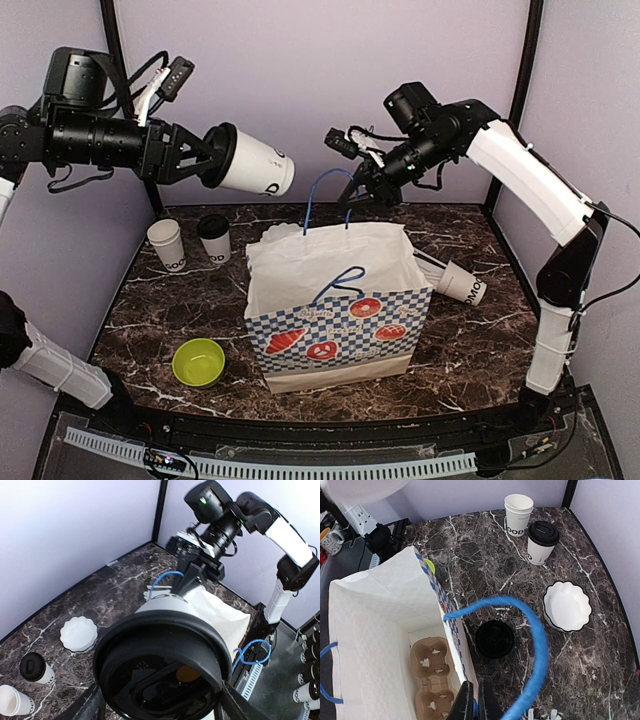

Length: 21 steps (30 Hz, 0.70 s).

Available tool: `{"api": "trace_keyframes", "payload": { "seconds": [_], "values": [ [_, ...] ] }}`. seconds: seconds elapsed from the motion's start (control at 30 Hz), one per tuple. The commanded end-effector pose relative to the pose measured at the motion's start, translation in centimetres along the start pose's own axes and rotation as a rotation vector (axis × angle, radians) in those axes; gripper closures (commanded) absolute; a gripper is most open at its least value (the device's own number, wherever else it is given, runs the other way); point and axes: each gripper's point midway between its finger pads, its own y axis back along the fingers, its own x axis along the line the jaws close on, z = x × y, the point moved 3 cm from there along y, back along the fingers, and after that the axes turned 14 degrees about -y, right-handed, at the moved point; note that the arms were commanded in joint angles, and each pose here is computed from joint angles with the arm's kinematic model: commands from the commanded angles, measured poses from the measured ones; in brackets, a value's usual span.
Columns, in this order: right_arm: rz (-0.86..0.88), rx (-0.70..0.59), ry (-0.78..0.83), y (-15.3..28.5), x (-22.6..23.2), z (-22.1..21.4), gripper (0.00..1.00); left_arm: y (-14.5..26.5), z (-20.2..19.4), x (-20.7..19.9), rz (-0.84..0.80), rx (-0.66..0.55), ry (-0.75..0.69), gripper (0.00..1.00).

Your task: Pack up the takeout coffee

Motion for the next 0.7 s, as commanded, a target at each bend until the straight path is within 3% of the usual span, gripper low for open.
{"api": "trace_keyframes", "payload": {
  "seconds": [0.0, 0.27, 0.67],
  "values": [
    [-0.058, -0.094, 0.068, 1.5, 0.1, 2.2, 1.0, -2.4, -1.8, -3.3, -0.146, 0.098, -0.05, 0.55],
    [0.0, -0.15, 0.058, 2.8, 2.2, 2.4, 1.0, -6.0, -4.1, -7.1, -0.233, 0.248, -0.126, 0.56],
    [0.188, -0.104, 0.114, 3.8, 7.8, -1.3, 1.0, -9.8, -8.0, -11.5, -0.251, 0.465, -0.218, 0.58]
  ]
}}
